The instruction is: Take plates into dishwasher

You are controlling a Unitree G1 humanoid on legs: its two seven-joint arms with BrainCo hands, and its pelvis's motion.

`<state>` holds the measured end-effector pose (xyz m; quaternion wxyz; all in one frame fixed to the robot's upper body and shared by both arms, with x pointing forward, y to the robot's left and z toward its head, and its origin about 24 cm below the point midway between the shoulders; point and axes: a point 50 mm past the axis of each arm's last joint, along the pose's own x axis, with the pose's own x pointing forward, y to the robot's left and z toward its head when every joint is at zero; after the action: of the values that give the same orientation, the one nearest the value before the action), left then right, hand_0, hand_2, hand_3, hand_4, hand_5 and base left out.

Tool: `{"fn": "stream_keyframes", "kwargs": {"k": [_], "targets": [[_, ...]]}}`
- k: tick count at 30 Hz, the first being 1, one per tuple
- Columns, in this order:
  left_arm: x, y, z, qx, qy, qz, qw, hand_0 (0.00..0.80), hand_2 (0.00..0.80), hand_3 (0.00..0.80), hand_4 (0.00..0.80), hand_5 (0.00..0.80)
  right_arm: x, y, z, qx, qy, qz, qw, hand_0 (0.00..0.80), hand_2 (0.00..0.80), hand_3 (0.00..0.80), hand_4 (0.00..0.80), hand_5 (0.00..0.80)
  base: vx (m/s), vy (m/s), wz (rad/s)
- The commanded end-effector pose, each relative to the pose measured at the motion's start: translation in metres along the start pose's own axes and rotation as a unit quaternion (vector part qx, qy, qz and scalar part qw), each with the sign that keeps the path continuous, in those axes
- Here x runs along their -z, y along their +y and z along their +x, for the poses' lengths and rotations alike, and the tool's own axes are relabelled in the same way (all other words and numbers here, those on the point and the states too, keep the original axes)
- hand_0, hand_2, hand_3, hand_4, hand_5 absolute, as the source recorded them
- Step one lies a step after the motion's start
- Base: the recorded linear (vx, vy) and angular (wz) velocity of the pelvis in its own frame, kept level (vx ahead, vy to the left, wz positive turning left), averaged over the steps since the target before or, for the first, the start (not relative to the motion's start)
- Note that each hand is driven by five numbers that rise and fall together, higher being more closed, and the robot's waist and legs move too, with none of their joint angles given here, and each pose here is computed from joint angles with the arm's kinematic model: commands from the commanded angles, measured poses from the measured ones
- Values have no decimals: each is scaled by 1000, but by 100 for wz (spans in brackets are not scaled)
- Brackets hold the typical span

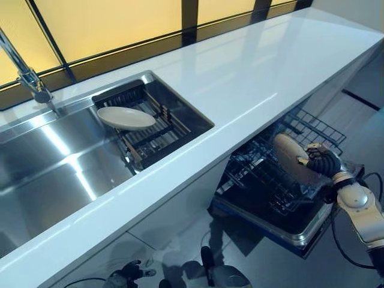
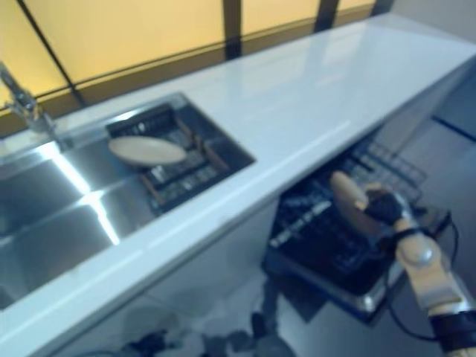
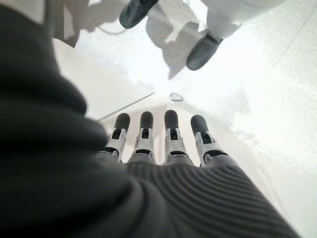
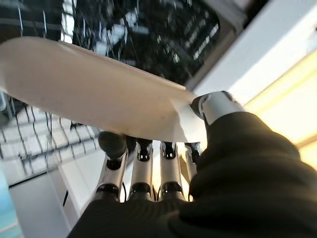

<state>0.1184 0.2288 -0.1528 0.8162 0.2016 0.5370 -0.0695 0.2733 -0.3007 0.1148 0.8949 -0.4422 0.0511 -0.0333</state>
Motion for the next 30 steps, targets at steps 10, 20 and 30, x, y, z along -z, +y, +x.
{"fn": "stream_keyframes", "kwargs": {"k": [10,20,30], "targets": [[-35,19,1,-20,-52,29,998,0,0,0,0,0,-38,-31,41,64,-28,-50,996,800,800,800,800,800,-10,-55,10],[-46,25,1,-21,-67,36,997,0,0,0,0,0,-29,-43,53,67,23,-83,994,800,800,800,800,800,-12,-41,7],[-57,29,0,-24,-83,39,996,0,0,0,0,0,-7,-33,60,36,88,-84,992,800,800,800,800,800,-14,-30,8]]}}
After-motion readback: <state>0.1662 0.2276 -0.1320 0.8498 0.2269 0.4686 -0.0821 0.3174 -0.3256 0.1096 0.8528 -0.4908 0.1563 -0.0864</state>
